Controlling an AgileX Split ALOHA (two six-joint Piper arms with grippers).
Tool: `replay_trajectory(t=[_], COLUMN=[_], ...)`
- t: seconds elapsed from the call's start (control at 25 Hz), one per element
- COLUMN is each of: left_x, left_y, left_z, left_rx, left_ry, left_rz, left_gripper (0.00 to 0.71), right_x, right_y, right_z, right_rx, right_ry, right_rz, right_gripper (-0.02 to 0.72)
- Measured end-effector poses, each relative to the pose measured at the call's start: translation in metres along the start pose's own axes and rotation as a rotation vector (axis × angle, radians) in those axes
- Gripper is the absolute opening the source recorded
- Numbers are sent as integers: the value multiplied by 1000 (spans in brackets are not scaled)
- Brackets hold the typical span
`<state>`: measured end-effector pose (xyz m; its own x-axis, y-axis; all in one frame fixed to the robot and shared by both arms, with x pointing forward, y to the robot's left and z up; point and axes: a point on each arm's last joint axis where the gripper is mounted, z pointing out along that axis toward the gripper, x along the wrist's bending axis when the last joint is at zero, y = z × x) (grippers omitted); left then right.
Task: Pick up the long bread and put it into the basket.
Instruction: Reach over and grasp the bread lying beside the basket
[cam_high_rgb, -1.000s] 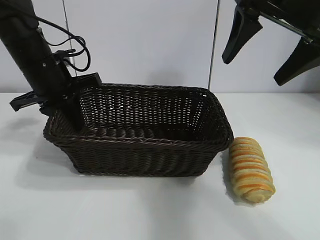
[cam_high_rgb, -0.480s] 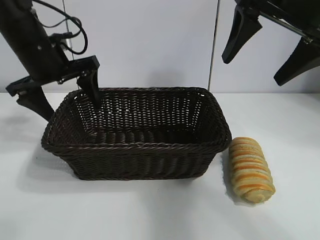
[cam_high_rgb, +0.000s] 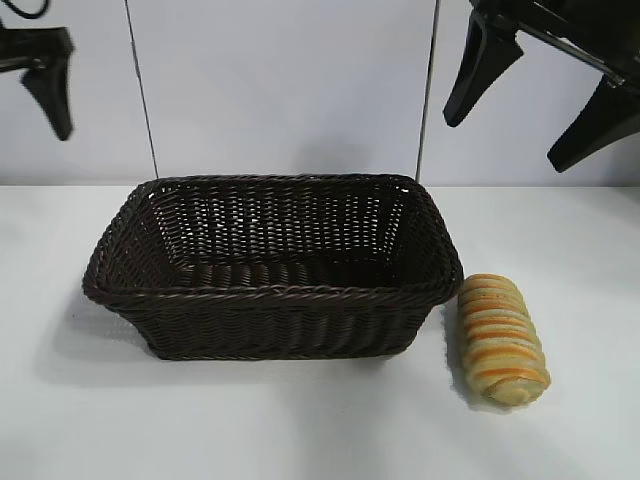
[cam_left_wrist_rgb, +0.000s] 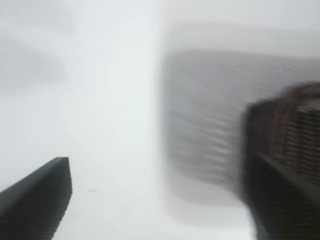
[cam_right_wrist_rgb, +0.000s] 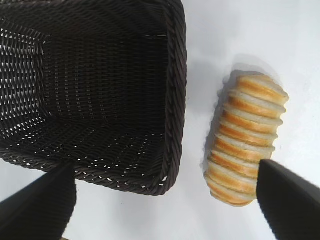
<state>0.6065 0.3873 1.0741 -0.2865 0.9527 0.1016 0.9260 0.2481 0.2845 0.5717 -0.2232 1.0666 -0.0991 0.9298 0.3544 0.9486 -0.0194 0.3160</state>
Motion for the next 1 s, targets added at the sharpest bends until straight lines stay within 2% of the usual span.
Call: replay_trajectory(t=[0.16,0.32,0.56,0.72,0.88,1.0], left_x=[30,43,40,31,17,16], left_y=[-6,-20,-62,-102,-150,-189], left_z=[-18,-62,-150,-198,-231,-241], left_rx=[-15,-114,-355,-514,-648,-724], left_ry=[26,3,-93,-135,-184,-197], left_rz=[-78,-119,-70,22,134,174], left_gripper=[694,694,694,694,694,694], right_x=[0,0,0,0,0,0], right_y=[0,0,0,0,1,2], right_z=[0,0,0,0,0,0], right_rx=[-1,-1,-1,-4,-10,-17], right_ry=[1,1,1,1,0,0], right_rz=[0,0,0,0,-11,-18], right_gripper=[701,701,701,701,701,701])
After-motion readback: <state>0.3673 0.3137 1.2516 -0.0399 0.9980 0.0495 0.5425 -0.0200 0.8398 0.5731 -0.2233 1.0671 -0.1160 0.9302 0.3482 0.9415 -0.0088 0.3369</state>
